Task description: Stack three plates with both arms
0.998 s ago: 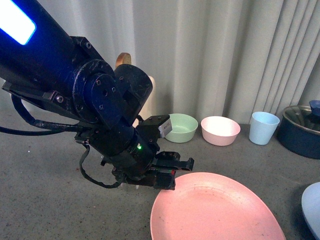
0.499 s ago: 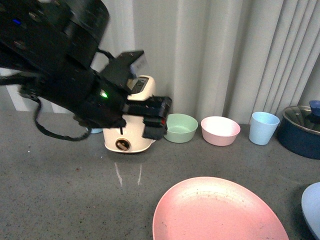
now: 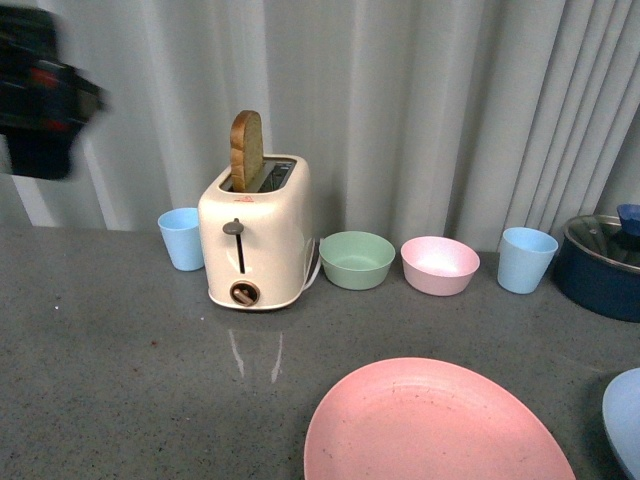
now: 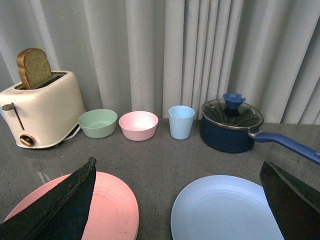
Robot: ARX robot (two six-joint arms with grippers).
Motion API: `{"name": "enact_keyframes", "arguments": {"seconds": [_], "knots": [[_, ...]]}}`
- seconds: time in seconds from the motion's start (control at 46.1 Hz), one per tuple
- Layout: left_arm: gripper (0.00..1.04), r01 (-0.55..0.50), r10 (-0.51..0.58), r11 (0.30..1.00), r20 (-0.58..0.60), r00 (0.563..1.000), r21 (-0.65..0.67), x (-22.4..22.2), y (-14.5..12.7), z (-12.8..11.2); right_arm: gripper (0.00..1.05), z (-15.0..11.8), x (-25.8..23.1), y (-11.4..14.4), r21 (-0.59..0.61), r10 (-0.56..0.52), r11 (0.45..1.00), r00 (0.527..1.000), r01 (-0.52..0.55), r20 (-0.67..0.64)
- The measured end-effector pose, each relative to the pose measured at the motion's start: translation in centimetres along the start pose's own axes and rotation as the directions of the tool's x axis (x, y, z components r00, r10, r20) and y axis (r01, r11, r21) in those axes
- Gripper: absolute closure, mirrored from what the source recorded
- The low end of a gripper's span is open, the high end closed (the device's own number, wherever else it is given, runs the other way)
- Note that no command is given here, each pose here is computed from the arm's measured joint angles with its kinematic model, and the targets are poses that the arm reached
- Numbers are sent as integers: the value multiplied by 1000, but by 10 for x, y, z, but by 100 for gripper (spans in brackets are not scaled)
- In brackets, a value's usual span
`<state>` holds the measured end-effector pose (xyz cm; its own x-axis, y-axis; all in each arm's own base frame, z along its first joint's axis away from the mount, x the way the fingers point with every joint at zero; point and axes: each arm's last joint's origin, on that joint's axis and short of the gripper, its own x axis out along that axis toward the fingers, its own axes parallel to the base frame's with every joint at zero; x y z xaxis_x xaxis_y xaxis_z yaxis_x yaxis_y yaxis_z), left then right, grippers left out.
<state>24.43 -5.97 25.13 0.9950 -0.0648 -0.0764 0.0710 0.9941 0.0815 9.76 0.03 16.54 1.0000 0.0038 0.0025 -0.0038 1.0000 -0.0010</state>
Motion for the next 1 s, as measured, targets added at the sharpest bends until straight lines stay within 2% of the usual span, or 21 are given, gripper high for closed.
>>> {"name": "enact_keyframes", "arguments": {"seconds": [0.13,0.325,0.434,0.738,0.998], "knots": [[51,-74,79,995,84,993,-66,-33,19,-12,7,0,0,0,0,-3,1000,1000,3,0],[85,-58,62,996,50,997,-72,-56,28,-45,7,0,0,0,0,-1,1000,1000,1,0],[102,-56,61,995,56,997,-79,-66,31,-54,7,0,0,0,0,-3,1000,1000,3,0],[101,-54,60,995,67,996,-84,-92,46,-75,7,0,0,0,0,-1,1000,1000,1,0],[101,-64,70,994,64,996,-87,-106,46,-85,7,0,0,0,0,-1,1000,1000,1,0]]}}
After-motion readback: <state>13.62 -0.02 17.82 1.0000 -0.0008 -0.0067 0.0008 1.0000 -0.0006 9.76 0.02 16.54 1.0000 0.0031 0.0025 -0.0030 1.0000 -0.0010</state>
